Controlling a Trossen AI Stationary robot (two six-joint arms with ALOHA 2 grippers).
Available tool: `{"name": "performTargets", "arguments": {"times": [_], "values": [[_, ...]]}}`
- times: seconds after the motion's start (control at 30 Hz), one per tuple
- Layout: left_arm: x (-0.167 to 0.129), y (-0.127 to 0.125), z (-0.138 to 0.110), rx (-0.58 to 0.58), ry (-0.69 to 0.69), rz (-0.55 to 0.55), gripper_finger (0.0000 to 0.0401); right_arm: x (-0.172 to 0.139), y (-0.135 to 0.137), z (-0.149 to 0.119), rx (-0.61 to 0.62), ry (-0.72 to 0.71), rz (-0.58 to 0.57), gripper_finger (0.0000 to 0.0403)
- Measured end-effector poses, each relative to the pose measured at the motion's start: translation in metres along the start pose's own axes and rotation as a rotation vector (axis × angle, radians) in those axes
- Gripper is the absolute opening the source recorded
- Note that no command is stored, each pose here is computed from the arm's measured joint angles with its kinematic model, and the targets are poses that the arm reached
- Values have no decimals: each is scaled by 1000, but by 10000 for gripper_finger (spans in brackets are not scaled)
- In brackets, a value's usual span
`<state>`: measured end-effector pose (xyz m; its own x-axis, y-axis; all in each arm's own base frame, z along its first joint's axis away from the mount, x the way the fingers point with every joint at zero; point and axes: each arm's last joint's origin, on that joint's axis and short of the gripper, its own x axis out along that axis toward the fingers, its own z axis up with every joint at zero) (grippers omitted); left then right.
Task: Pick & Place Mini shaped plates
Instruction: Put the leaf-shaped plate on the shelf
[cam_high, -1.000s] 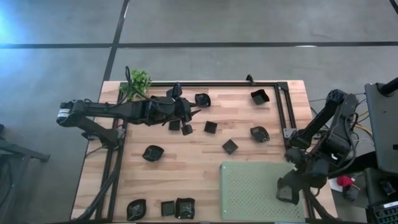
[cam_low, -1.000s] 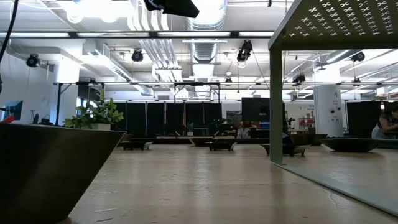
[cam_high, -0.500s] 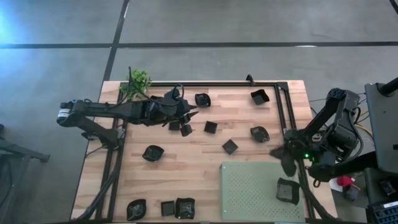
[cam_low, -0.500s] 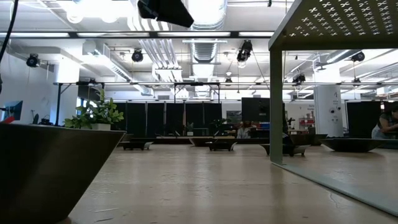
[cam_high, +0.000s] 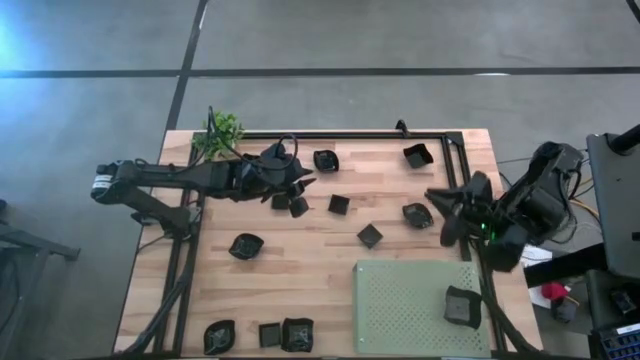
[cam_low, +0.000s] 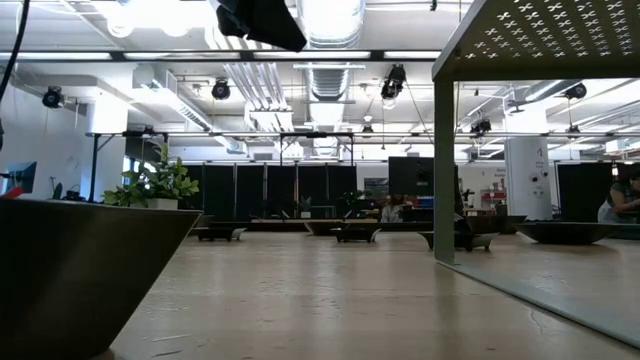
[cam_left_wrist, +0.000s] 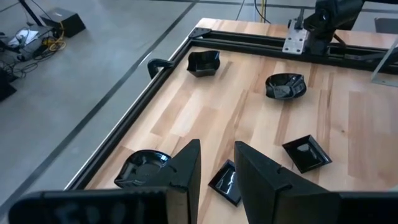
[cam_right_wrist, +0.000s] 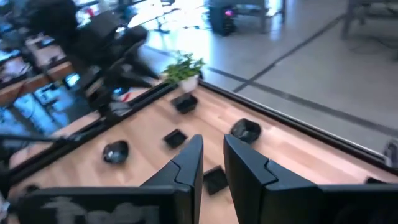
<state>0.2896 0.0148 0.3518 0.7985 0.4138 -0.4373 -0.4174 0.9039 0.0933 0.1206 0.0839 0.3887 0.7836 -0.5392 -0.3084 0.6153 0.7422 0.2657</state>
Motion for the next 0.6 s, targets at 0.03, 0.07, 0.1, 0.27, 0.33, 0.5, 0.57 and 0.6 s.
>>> {"name": "performTargets", "arguments": {"times": [0.03,0.07,0.1,0.27,0.33,0.5,0.57,0.6], "values": [[0,0,0,0,0,1,92,2,-4,3,20,5,-17,61],[0,1,0,-1,0,2,92,4,-8,6,40,17,-31,61],[0,1,0,-2,0,4,92,7,-13,9,62,29,-48,61],[1,2,0,-3,0,7,92,19,-35,19,113,99,-154,61],[1,3,0,-4,0,9,92,27,-43,19,130,118,-226,61],[1,3,1,9,0,10,92,43,-59,22,252,253,-349,61],[1,4,1,7,-1,12,92,52,-63,20,286,317,-389,61],[1,4,1,6,-1,12,92,56,-65,19,302,346,-409,61]]}}
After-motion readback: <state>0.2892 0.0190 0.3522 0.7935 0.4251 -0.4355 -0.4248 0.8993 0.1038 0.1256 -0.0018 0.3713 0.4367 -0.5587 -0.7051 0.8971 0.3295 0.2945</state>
